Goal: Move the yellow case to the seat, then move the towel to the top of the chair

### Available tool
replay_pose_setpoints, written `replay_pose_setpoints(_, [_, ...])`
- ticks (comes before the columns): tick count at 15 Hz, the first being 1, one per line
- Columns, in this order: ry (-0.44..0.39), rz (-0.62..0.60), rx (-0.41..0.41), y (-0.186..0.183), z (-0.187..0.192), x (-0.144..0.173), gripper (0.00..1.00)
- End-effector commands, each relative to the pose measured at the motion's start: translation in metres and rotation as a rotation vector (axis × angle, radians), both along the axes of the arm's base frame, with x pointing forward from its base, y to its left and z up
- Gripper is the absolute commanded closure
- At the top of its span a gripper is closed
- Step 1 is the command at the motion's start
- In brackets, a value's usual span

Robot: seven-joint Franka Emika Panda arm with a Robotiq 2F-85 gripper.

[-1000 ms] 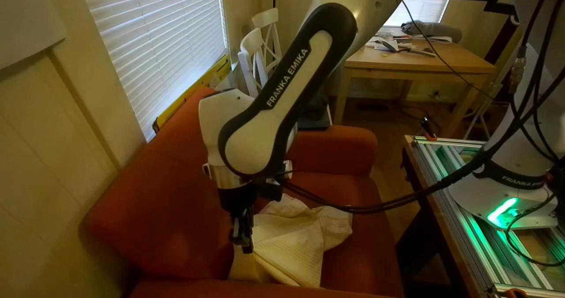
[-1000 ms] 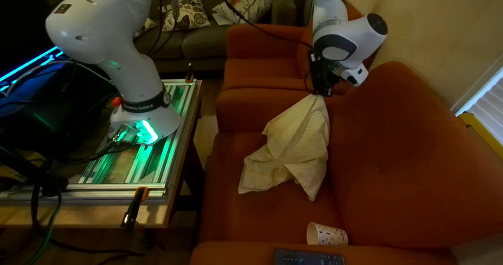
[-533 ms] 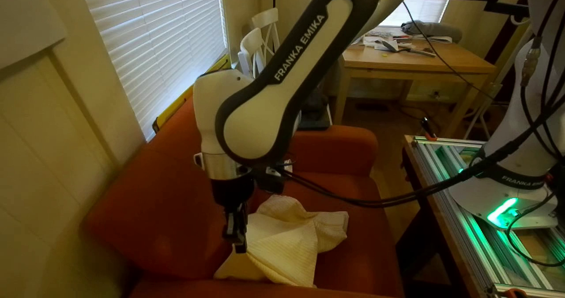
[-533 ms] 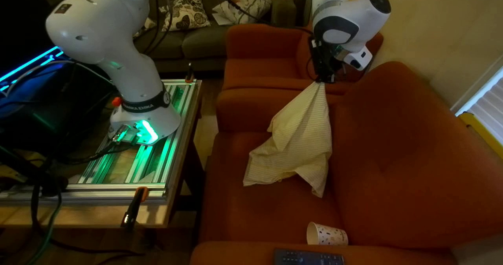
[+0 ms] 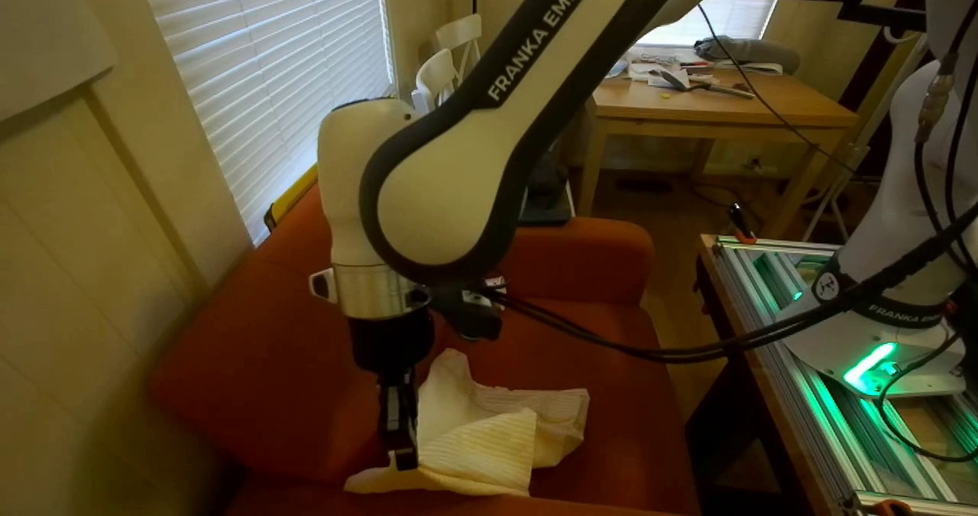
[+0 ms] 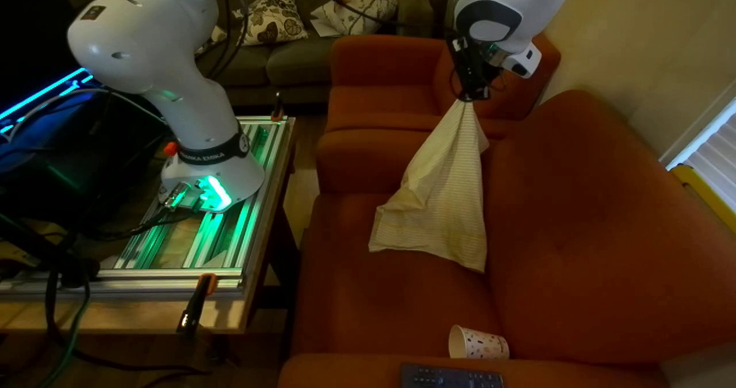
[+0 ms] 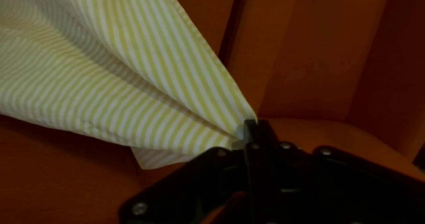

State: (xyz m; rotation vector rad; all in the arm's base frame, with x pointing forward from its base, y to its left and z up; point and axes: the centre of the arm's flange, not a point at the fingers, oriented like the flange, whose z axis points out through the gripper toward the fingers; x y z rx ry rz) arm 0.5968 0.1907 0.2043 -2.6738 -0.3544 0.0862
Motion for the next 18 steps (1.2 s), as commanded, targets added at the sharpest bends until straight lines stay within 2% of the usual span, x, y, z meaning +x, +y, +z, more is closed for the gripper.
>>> replay_pose_setpoints(1, [-0.039,0.079,0.055,0.023,0.016,-0.008,0.99])
replay_pose_setpoints(8, [-0.153,0.192,0.188,0.062,0.03,0.0,0.99])
replay_pose_setpoints(13, [-0.202,0.274,0.285,0.079,0.038,0.002,0.99])
replay_pose_setpoints(18, [-0.25,0.374,0.344,0.099,0.044,-0.001,0.99])
